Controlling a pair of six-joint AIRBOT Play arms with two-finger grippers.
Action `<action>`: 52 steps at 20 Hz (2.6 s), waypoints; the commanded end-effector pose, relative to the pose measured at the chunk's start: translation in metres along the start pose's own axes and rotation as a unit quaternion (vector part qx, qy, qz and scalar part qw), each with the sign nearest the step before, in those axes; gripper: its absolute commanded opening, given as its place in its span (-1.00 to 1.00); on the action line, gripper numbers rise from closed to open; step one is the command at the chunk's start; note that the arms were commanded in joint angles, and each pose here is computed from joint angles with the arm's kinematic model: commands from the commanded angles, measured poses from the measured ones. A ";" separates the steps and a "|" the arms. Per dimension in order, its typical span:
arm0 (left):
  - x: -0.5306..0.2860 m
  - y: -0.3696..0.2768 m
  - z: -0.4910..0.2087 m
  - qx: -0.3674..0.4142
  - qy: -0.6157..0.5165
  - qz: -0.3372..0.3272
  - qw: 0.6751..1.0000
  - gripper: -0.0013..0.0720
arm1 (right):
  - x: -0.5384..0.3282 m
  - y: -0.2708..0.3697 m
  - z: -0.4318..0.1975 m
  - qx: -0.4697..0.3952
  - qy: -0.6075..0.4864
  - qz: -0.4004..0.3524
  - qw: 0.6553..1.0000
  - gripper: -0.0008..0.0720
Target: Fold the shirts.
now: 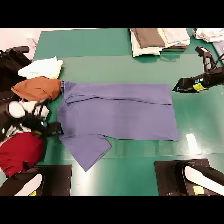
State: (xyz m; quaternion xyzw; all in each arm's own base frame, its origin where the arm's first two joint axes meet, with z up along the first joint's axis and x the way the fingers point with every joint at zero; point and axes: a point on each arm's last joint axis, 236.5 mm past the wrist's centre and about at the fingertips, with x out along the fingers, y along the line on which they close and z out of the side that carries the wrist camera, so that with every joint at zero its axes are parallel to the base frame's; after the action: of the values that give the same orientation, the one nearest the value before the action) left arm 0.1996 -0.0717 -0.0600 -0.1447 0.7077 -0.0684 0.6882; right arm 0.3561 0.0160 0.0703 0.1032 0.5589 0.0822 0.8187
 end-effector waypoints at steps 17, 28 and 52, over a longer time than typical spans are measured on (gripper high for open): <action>-0.015 -0.072 -0.003 0.054 -0.070 -0.101 0.991 -0.90 | 0.012 -0.059 -0.127 0.144 0.125 0.005 0.982 0.27; -0.017 -0.074 0.006 0.051 -0.089 -0.104 0.989 -0.90 | 0.069 -0.059 -0.231 0.223 0.212 0.031 0.951 0.46; -0.095 -0.078 0.074 0.150 -0.200 -0.032 0.968 -0.90 | -0.015 -0.051 -0.088 -0.002 0.092 -0.076 0.993 -0.94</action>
State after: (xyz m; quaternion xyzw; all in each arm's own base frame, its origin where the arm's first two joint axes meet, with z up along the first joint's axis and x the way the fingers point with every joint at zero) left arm 0.2300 -0.1191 0.0461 -0.1066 0.5722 -0.1797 0.7931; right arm 0.2297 -0.0271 0.0328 0.0423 0.6604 0.0276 0.7492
